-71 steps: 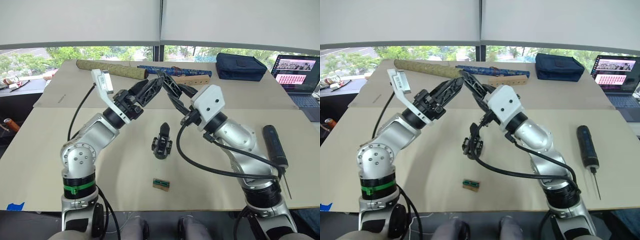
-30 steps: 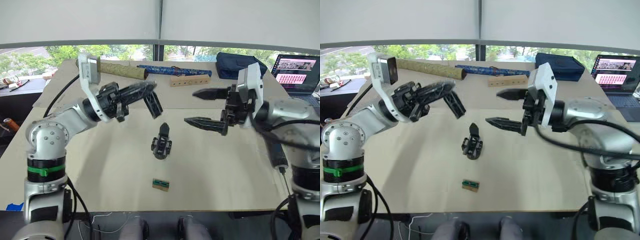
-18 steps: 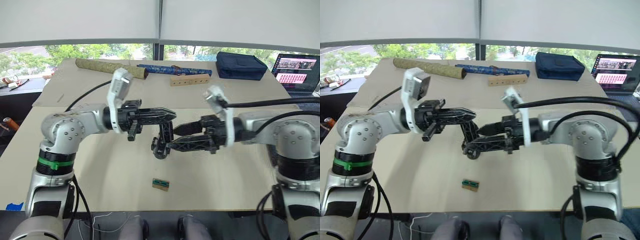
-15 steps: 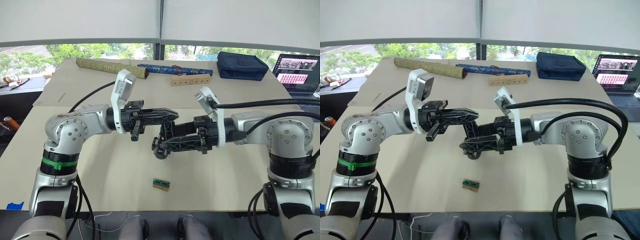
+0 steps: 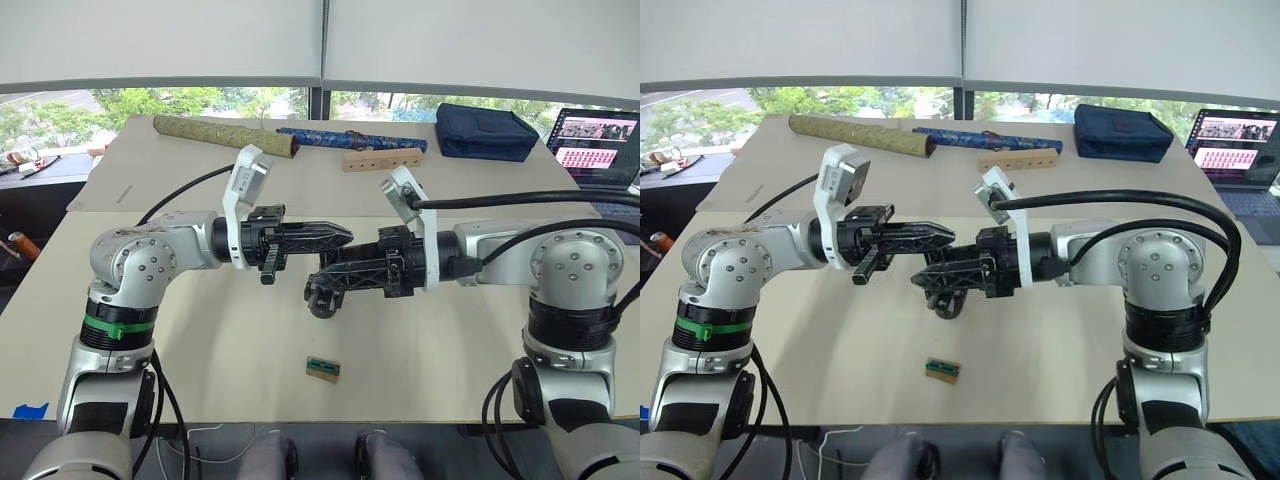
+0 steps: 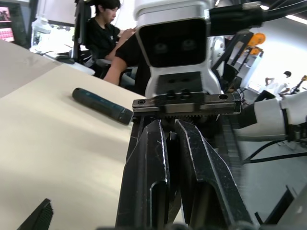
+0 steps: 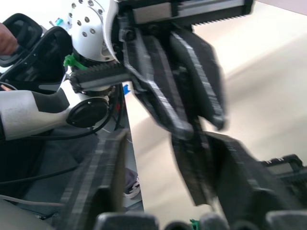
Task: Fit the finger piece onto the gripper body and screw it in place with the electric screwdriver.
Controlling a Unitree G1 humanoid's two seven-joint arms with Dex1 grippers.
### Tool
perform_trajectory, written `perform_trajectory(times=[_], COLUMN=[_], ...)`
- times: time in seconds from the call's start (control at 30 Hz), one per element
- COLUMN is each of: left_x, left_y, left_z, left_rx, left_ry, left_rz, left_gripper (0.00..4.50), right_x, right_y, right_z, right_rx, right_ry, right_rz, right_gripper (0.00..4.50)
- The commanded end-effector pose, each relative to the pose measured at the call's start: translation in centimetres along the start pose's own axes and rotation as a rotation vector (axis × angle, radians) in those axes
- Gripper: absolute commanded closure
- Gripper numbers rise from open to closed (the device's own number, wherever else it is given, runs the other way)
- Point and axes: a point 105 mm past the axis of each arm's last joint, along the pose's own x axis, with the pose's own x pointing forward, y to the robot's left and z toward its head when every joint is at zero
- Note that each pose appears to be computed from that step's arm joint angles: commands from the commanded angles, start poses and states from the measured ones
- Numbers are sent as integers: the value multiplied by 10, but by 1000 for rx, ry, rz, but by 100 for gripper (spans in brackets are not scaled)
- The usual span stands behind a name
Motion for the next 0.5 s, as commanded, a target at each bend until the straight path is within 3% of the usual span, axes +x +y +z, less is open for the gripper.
perform_trajectory(times=[0.03, 0.1, 0.2, 0.33, 0.5], left_x=[-4, -5, -7, -10, -27], left_y=[-1, -1, -4, -19, -15], left_z=[13, 13, 14, 16, 29], left_rx=[40, 46, 26, -15, 156], left_ry=[-32, -23, -23, -2, -78], left_rz=[17, 20, 6, -43, 77], left_gripper=[450, 450, 450, 271, 27], right_x=[-3, -4, -4, -7, -20], right_y=[14, 13, 13, 19, 26], right_z=[3, 2, 1, 11, 15], right_rx=[-41, -38, -41, -103, -226], right_ry=[-12, -9, -3, -74, -185], right_rz=[61, 60, 62, 93, 130], right_gripper=[332, 399, 405, 406, 406])
